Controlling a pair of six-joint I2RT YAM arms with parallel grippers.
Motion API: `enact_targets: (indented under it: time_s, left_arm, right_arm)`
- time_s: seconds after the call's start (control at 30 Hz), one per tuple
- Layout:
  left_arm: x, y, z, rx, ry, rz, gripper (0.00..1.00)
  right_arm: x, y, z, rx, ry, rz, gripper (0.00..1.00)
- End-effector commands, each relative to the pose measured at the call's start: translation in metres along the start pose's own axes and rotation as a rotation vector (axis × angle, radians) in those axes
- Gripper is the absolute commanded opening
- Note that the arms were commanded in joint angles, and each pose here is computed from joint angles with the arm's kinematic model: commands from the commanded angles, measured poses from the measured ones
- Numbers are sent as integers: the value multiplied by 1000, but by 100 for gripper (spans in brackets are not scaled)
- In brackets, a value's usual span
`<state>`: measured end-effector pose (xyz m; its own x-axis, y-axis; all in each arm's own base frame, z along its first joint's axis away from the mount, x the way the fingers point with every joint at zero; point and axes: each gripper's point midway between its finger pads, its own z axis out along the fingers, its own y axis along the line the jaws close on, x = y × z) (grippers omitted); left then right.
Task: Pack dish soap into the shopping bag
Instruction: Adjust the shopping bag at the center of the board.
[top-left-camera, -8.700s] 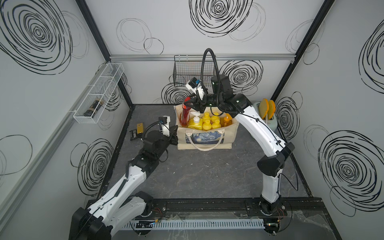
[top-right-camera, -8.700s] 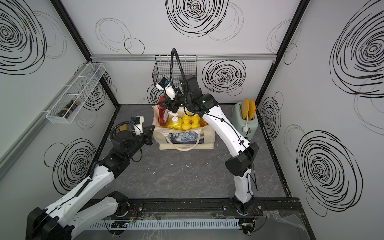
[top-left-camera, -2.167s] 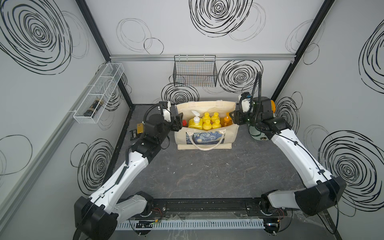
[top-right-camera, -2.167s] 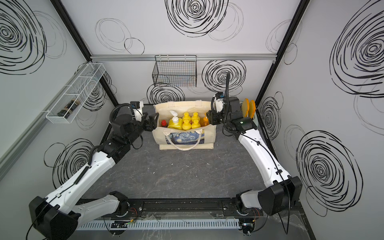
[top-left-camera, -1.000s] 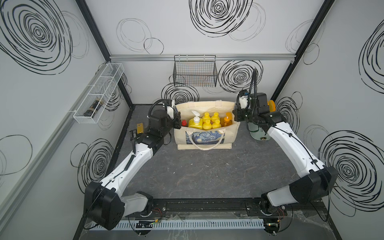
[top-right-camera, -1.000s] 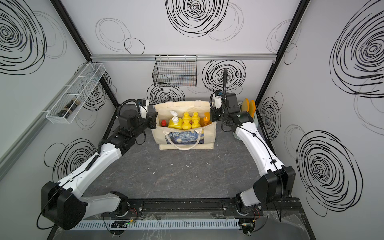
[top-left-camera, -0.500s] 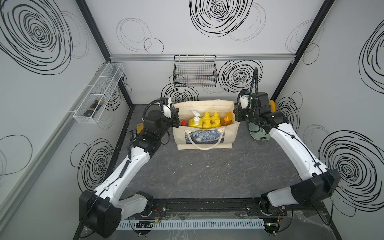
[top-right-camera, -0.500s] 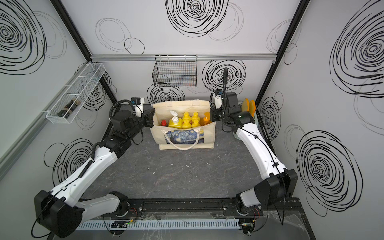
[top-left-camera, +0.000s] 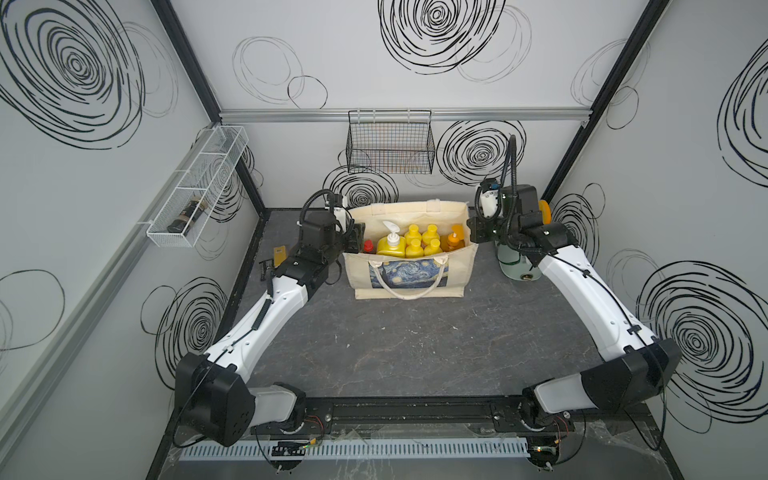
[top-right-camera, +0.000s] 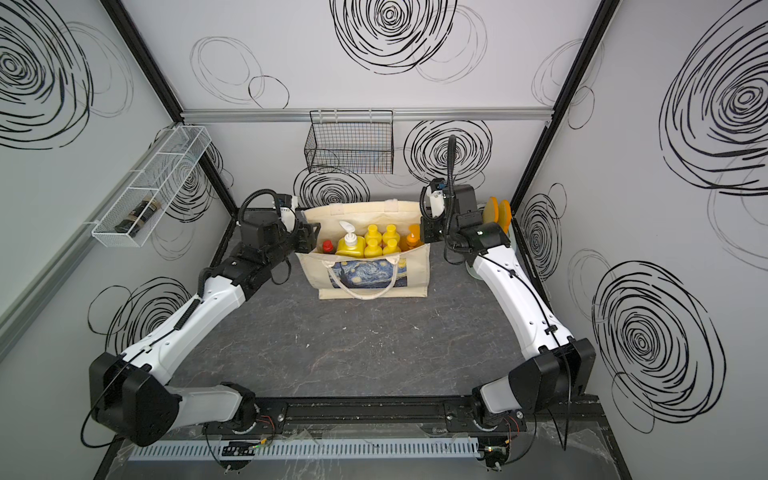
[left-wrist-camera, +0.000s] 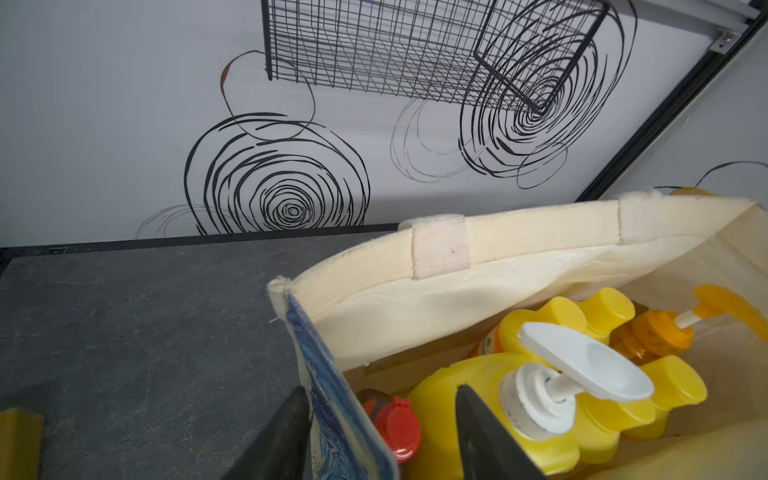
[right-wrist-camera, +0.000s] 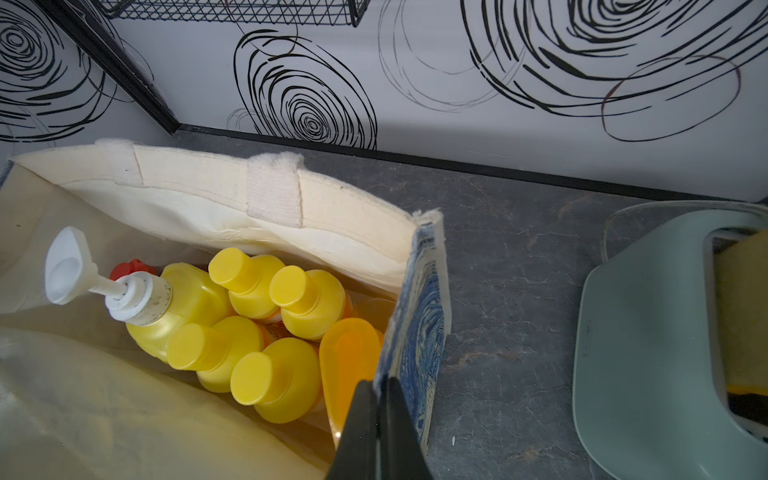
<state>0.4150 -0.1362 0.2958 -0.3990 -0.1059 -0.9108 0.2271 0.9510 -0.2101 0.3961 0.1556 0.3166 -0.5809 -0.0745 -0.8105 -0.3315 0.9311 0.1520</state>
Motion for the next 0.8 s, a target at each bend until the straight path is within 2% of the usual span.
enact_targets:
  time_s: [0.0,0.03,0.2,0.27,0.53,0.77]
  left_arm:
    - [-1,3,1,-21,13,24,49]
    - [0,4,2,-25,17,28,46]
    - [-2,2,0,-22,11,37,9]
    - [-10,0,-6,-24,-23,42,0]
    - [-62,-15,-33,4,-137,44,0]
    - [-72,-19,-45,17,-185,32,0]
  right_arm:
    - [-39,7,-35,-22,-160,-25,0]
    - [-39,7,-35,-22,-160,-25,0]
    - [-39,7,-37,-21,-164,-27,0]
    - [-40,7,-39,-21,-169,-27,0]
    - [-43,11,-40,-40,-179,-28,0]
    - [-58,16,-58,-53,-233,-48,0]
